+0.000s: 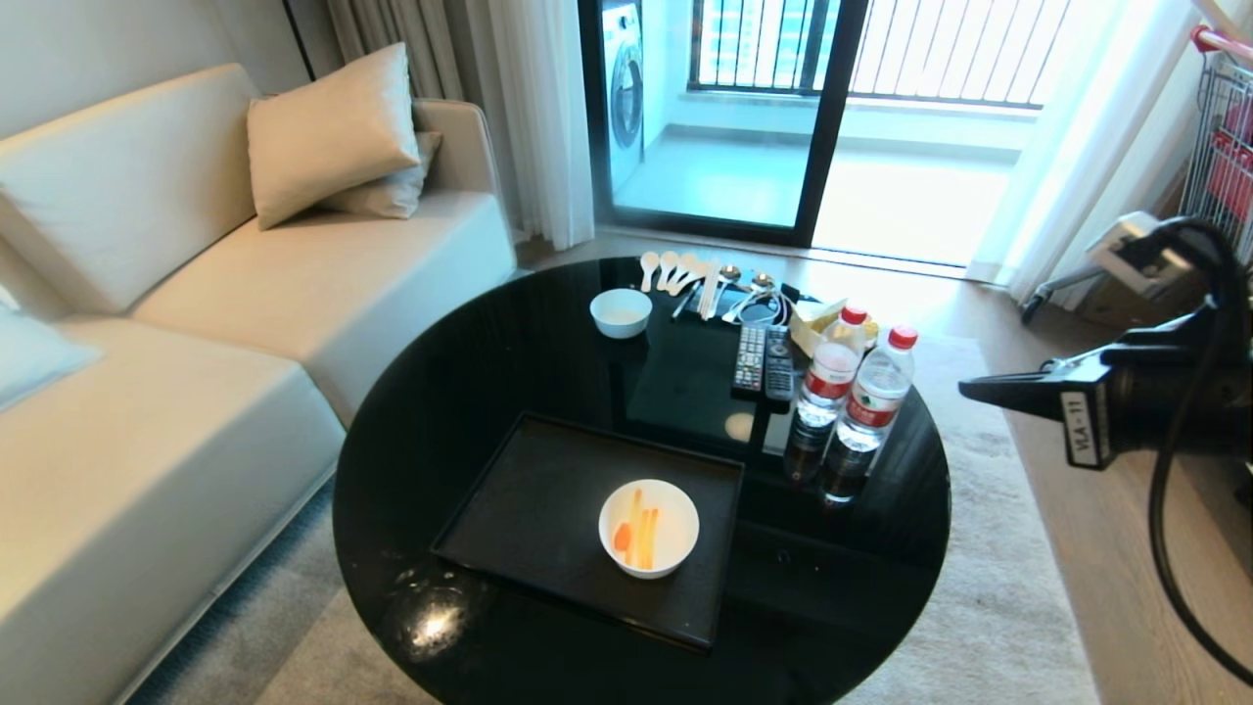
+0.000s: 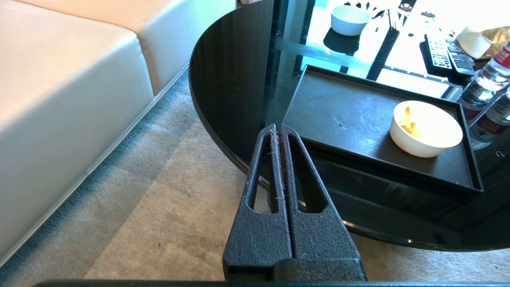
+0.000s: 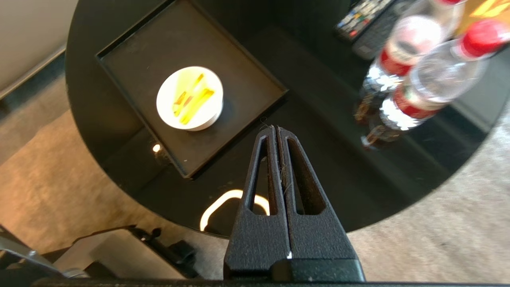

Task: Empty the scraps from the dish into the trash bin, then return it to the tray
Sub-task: Pick up the bowl with leftover food

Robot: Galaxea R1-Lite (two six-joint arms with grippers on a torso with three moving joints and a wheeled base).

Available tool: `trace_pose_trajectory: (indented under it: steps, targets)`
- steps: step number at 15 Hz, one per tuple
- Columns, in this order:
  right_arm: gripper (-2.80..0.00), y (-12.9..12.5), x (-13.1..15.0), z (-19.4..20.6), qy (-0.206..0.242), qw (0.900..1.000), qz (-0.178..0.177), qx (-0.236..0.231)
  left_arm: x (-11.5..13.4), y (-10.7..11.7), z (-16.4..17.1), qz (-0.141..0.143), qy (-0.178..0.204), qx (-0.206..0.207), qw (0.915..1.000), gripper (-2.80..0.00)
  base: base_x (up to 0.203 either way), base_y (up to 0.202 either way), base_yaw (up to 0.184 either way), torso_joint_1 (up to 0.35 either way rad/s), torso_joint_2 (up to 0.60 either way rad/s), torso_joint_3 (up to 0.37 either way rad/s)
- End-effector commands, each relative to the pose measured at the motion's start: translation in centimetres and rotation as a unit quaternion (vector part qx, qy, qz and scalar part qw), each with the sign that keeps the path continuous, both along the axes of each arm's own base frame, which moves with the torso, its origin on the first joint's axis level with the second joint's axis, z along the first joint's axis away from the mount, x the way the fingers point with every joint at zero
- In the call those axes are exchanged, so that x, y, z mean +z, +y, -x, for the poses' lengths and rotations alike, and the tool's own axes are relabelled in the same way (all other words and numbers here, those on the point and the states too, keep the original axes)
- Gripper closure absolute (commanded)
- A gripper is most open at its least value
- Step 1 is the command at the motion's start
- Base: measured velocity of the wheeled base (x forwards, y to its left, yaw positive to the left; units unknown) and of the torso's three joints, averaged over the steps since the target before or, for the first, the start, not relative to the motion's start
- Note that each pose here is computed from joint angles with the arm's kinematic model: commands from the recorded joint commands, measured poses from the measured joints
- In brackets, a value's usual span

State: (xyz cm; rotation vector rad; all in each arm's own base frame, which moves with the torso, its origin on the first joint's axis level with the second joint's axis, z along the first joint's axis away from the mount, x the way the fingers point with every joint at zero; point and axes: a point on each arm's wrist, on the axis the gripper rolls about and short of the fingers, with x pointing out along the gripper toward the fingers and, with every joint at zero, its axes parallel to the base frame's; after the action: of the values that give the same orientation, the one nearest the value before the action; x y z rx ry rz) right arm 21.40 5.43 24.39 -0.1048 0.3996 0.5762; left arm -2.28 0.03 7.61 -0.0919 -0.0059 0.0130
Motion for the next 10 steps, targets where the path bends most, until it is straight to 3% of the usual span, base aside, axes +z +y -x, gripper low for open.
trace_pose_trajectory:
  steps: [1,4,10]
  targets:
    - [0.0,3.7,-2.3,-2.3,0.059,0.998,0.008,0.021,0.0,0.0,0.0,0.001,0.0,0.0,1.0,0.0,0.0,0.0,0.0,0.0,0.0,0.0]
    - [0.0,8.8,-3.4,-3.8,0.114,0.993,-0.015,-0.025,0.0,0.0,0.0,0.001,0.0,0.0,1.0,0.0,0.0,0.0,0.0,0.0,0.0,0.0]
    - [0.0,17.3,-8.6,-5.8,0.19,0.978,-0.006,-0.091,0.0,0.0,0.0,0.001,0.0,0.0,1.0,0.0,0.0,0.0,0.0,0.0,0.0,0.0]
